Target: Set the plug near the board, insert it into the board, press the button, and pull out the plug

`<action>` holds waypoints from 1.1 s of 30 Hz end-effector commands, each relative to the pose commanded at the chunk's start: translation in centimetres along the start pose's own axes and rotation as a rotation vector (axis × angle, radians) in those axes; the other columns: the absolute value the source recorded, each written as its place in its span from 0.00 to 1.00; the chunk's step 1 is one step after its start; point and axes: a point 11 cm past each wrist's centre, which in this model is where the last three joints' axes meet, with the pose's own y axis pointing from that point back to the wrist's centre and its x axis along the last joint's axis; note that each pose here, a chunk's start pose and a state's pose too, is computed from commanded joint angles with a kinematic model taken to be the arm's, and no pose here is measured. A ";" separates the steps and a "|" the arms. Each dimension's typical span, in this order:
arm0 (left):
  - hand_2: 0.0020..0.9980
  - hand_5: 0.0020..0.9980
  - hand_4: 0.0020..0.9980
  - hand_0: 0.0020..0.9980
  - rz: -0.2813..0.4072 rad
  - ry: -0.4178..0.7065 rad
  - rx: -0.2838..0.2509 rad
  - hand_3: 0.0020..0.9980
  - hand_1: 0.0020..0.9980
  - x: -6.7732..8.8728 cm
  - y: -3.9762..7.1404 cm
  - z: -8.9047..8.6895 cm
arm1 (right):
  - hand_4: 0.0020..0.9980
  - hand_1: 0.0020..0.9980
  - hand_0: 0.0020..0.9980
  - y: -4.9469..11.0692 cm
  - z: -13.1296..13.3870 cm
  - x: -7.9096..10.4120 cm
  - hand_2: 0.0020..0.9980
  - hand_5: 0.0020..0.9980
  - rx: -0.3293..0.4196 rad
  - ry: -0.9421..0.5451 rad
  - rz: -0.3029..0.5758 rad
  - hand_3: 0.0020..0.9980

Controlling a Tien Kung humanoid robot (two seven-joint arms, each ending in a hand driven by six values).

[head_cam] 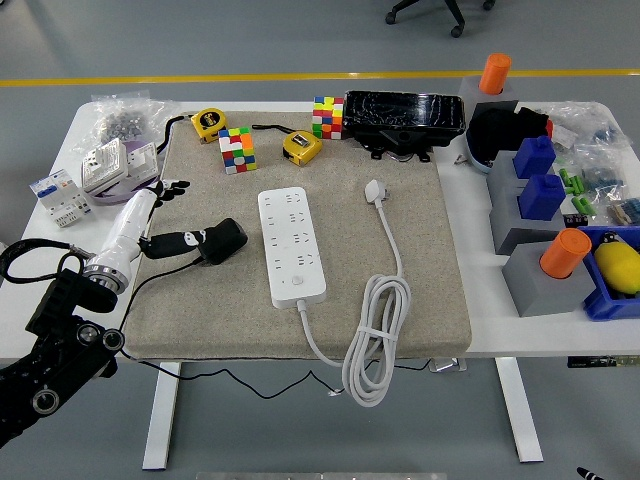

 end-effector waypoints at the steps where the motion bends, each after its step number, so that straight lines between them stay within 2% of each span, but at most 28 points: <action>1: 0.83 0.30 0.98 0.80 -0.010 -0.004 0.000 0.81 0.83 -0.3 0.0 0.0 | 0.94 0.69 0.68 0.0 0.0 0.0 0.69 0.53 0.000 0.000 0.000 0.60; 7: 0.80 0.29 0.98 0.79 -0.040 -0.030 0.020 0.81 0.81 -1.5 -0.1 -0.3 | 0.94 0.69 0.68 0.0 0.3 -0.1 0.70 0.53 -0.005 0.002 -0.002 0.60; 10: 0.80 0.29 0.98 0.79 -0.044 -0.044 0.037 0.81 0.81 -1.7 -0.2 -0.6 | 0.94 0.69 0.68 0.0 0.5 -0.2 0.70 0.53 -0.007 0.002 -0.003 0.60; 11: 0.77 0.24 0.95 0.78 -0.047 -0.049 0.040 0.77 0.78 -1.8 -0.3 -0.7 | 0.93 0.69 0.68 0.0 0.5 -0.2 0.70 0.53 -0.007 0.001 -0.004 0.60; 17: 0.77 0.24 0.95 0.78 -0.058 -0.065 0.043 0.77 0.78 -2.2 -0.5 -0.8 | 0.93 0.69 0.68 0.0 0.7 -0.2 0.70 0.53 -0.010 -0.003 -0.004 0.60; 18: 0.74 0.22 0.93 0.76 -0.059 -0.065 0.043 0.68 0.76 -2.3 -0.6 -0.7 | 0.93 0.69 0.68 0.0 0.7 -0.2 0.70 0.53 -0.011 -0.005 -0.004 0.59; 23: 0.74 0.22 0.93 0.76 -0.066 -0.068 0.045 0.68 0.76 -2.9 -0.8 -0.5 | 0.93 0.69 0.68 0.0 0.9 -0.2 0.70 0.53 -0.014 -0.007 -0.004 0.59; 24: 0.65 0.19 0.91 0.71 -0.067 -0.068 0.044 0.63 0.70 -2.9 -0.8 -0.5 | 0.93 0.69 0.68 0.0 0.9 -0.3 0.70 0.53 -0.014 -0.007 -0.004 0.59; 33: 0.61 0.17 0.90 0.69 -0.060 -0.095 0.058 0.61 0.67 -3.1 -1.2 -0.3 | 0.93 0.69 0.68 0.0 0.9 -0.5 0.70 0.53 -0.012 -0.013 -0.009 0.60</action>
